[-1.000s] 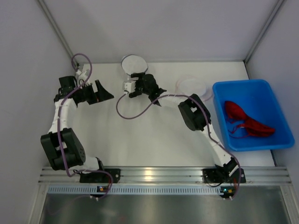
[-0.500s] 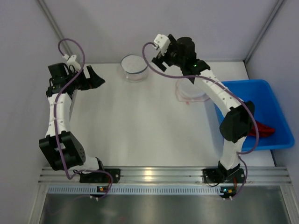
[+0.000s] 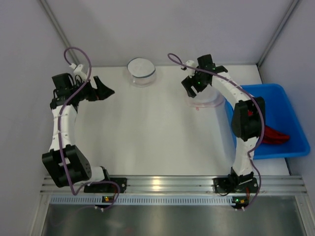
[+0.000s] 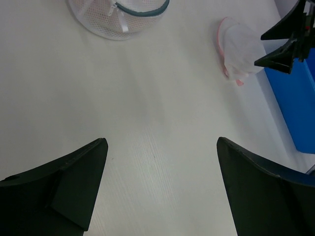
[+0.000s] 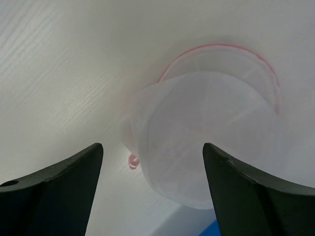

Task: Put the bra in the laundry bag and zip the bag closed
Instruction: Move the laundry bag to the center of the board.

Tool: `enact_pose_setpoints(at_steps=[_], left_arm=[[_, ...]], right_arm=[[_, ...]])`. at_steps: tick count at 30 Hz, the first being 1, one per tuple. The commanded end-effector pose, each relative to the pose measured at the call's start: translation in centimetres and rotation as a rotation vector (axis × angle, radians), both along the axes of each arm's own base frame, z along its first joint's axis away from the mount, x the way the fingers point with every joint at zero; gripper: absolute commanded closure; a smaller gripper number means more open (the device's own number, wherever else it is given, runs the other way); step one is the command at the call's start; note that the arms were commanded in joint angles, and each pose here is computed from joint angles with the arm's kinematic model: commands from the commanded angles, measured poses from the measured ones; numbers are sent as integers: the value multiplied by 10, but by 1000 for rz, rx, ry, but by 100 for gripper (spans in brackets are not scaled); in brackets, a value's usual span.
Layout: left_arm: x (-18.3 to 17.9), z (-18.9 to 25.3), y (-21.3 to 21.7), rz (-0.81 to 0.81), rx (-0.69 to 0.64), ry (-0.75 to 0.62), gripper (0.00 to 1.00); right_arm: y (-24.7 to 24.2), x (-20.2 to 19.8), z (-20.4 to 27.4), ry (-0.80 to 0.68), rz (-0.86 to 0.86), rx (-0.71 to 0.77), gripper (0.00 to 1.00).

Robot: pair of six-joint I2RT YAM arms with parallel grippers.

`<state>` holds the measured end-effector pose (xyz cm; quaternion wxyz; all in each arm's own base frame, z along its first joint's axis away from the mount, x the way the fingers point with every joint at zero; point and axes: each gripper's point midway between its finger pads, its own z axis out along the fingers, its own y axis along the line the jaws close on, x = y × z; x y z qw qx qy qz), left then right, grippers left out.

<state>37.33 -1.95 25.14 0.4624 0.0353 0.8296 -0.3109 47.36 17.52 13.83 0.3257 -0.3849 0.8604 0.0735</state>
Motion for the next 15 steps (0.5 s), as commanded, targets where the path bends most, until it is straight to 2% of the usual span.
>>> enact_pose_setpoints(at_steps=[1, 4, 5, 8, 15], left_arm=[[-7, 22, -5, -38, 31, -113, 2], [-10, 24, -4, -33, 44, -127, 2], [-11, 25, -4, -29, 48, -130, 2], [-13, 25, -4, -25, 50, -130, 2], [-15, 21, -10, -46, 3, -101, 2]], right_arm=[[-3, -23, -31, 126, 22, -41, 17], [-8, -28, -58, 173, 12, -78, 21], [-10, -33, -69, 202, 11, -81, 29], [2, -50, -82, 278, 22, -26, 45], [76, -88, -79, 344, 92, 136, 54]])
